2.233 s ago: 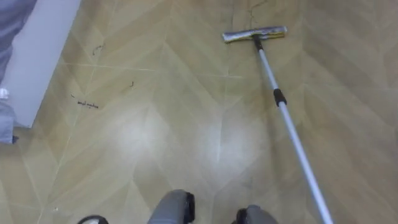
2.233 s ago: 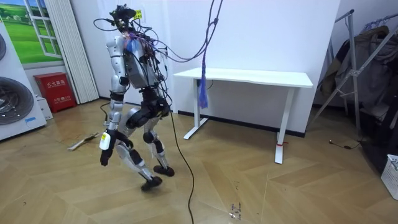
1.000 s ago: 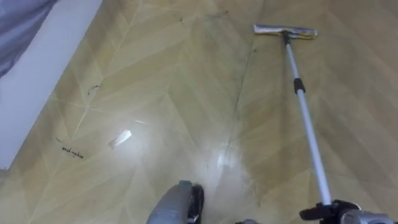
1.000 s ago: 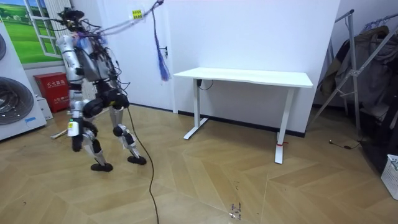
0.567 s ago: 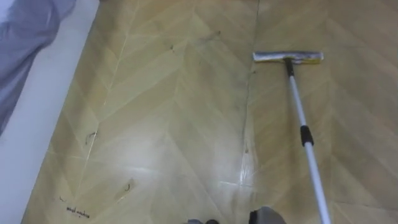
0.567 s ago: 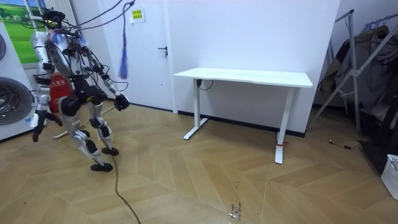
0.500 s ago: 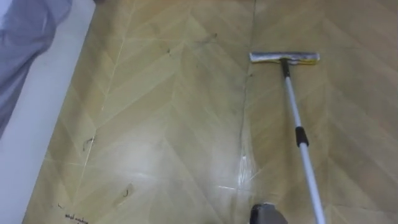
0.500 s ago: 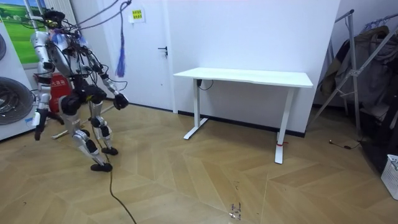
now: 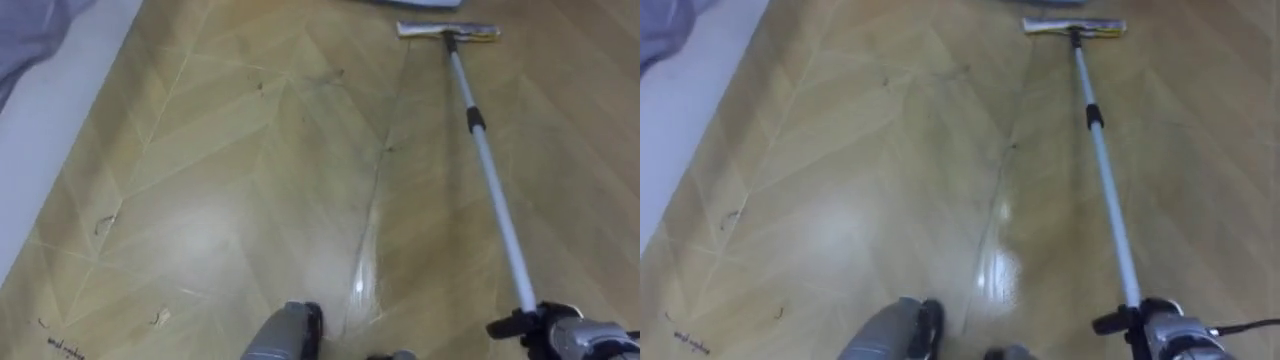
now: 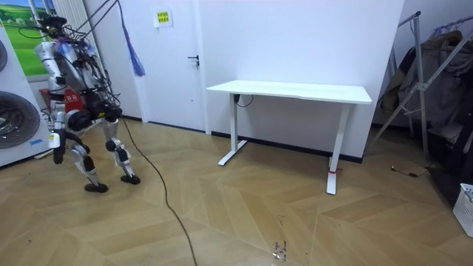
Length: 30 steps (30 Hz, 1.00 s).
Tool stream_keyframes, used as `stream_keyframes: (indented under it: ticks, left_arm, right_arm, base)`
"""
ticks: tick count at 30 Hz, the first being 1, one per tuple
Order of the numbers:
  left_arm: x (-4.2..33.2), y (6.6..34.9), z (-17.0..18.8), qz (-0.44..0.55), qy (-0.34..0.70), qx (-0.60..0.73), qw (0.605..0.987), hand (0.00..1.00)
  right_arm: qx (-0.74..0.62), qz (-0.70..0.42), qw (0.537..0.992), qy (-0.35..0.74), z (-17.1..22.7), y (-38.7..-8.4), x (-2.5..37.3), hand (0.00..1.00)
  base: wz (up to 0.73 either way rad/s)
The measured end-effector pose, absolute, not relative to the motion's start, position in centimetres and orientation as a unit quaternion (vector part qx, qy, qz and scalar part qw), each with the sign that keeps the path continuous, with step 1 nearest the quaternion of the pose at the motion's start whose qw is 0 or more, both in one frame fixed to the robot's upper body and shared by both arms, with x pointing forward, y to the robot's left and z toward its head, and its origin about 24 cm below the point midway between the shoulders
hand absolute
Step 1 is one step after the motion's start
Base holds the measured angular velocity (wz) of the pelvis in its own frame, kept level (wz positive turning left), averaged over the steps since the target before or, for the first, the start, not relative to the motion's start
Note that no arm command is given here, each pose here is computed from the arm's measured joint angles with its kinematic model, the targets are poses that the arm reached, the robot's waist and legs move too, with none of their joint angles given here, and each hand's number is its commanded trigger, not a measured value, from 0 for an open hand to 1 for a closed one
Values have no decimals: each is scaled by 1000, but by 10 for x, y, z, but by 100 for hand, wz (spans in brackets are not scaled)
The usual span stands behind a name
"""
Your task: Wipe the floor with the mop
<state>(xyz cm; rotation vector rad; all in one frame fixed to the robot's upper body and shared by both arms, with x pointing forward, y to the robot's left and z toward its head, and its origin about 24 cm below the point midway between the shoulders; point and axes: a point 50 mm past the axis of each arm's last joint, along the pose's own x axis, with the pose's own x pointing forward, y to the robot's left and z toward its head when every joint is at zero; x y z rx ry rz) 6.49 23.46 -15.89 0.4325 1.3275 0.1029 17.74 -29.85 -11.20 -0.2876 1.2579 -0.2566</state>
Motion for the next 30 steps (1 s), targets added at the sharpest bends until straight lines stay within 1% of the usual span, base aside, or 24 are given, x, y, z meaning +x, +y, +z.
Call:
stream_keyframes:
  ticks: [3,5,7,8,10,11,13,15,19,23,25,28,30]
  left_arm:
    - [74,232,-159,39,605,189,773,0]
    - [83,229,-158,37,594,188,781,0]
    - [88,222,-158,31,585,186,789,0]
    - [89,220,-158,30,583,186,790,0]
    - [89,217,-158,29,583,185,791,0]
    - [87,217,-159,30,586,184,789,0]
    - [77,217,-161,32,597,184,780,0]
    - [72,216,-162,35,602,185,776,0]
    - [65,217,-163,45,615,175,768,0]
    - [67,216,-163,57,614,166,770,0]
    - [70,218,-164,62,618,167,766,0]
    - [73,223,-163,64,617,172,765,0]
    - [71,226,-162,67,616,180,764,0]
  right_arm:
    - [-116,-128,764,622,-125,-304,139,100]
    - [-117,-138,735,653,-132,-310,109,100]
    - [-129,-153,691,695,-139,-315,65,100]
    - [-130,-155,682,703,-141,-315,56,100]
    - [-127,-154,659,725,-146,-308,28,100]
    - [-126,-153,653,731,-148,-305,21,100]
    - [-115,-141,632,753,-154,-290,-5,100]
    - [-107,-134,623,763,-157,-282,-17,100]
    - [-112,-118,629,760,-160,-275,-6,100]
    - [-138,-113,645,743,-156,-281,31,100]
    - [-144,-120,673,715,-152,-283,63,100]
    - [-131,-123,703,688,-149,-280,88,100]
    - [-113,-116,705,690,-151,-275,89,100]
  base:
    - [31]
    - [23]
    - [10]
    - [0]
    - [-6]
    - [-7]
    - [-6]
    - [-16]
    - [-14]
    - [-6]
    - [3]
    - [23]
    - [14]
